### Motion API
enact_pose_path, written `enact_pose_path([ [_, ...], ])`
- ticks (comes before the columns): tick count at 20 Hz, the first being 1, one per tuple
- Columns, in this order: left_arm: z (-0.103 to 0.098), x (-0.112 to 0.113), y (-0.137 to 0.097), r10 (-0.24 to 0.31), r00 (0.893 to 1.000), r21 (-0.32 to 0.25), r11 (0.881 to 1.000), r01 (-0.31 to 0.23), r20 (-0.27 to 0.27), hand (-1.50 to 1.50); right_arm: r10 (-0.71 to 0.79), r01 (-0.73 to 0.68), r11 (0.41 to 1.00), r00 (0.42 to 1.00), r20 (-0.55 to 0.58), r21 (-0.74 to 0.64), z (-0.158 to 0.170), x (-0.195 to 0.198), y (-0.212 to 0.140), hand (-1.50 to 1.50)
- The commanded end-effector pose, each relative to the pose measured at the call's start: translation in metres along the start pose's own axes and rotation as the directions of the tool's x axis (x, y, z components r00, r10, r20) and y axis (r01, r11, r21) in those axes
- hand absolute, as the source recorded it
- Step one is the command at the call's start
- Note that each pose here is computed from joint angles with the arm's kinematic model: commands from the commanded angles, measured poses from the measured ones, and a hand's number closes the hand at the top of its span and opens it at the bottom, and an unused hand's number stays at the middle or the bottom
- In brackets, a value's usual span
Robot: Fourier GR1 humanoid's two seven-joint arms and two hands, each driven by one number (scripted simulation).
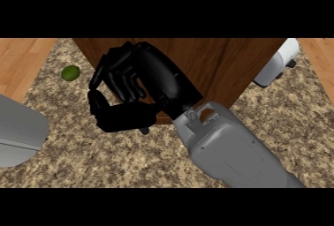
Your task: Pick up the wine, place it into the cabinet and close the cabinet
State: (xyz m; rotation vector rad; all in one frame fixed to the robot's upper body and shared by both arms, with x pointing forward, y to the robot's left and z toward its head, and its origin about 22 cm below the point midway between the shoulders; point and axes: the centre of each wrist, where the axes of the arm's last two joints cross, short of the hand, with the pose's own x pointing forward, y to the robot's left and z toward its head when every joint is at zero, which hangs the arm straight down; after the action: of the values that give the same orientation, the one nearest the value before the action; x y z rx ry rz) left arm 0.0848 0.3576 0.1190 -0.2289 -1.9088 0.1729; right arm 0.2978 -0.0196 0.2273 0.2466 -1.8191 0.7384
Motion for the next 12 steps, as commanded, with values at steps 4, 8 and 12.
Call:
enact_pose_path([
  [4,-0.02,-0.004,-0.014,0.027,0.999,-0.025,0.999,-0.028,-0.027,-1.5,0.011,-0.012,0.999,1.0,-0.024,-0.036,-0.024,-0.028,-0.047,1.5],
  [8,-0.019,-0.023,-0.035,0.024,0.998,-0.023,0.999,-0.025,-0.064,-1.5,0.035,-0.036,0.998,0.999,-0.023,-0.05,-0.03,-0.04,-0.059,1.5],
  [12,-0.029,-0.019,-0.034,0.042,0.998,-0.008,0.999,-0.042,-0.047,-1.5,0.064,-0.066,0.994,0.998,-0.026,-0.086,-0.024,-0.067,-0.085,1.5],
])
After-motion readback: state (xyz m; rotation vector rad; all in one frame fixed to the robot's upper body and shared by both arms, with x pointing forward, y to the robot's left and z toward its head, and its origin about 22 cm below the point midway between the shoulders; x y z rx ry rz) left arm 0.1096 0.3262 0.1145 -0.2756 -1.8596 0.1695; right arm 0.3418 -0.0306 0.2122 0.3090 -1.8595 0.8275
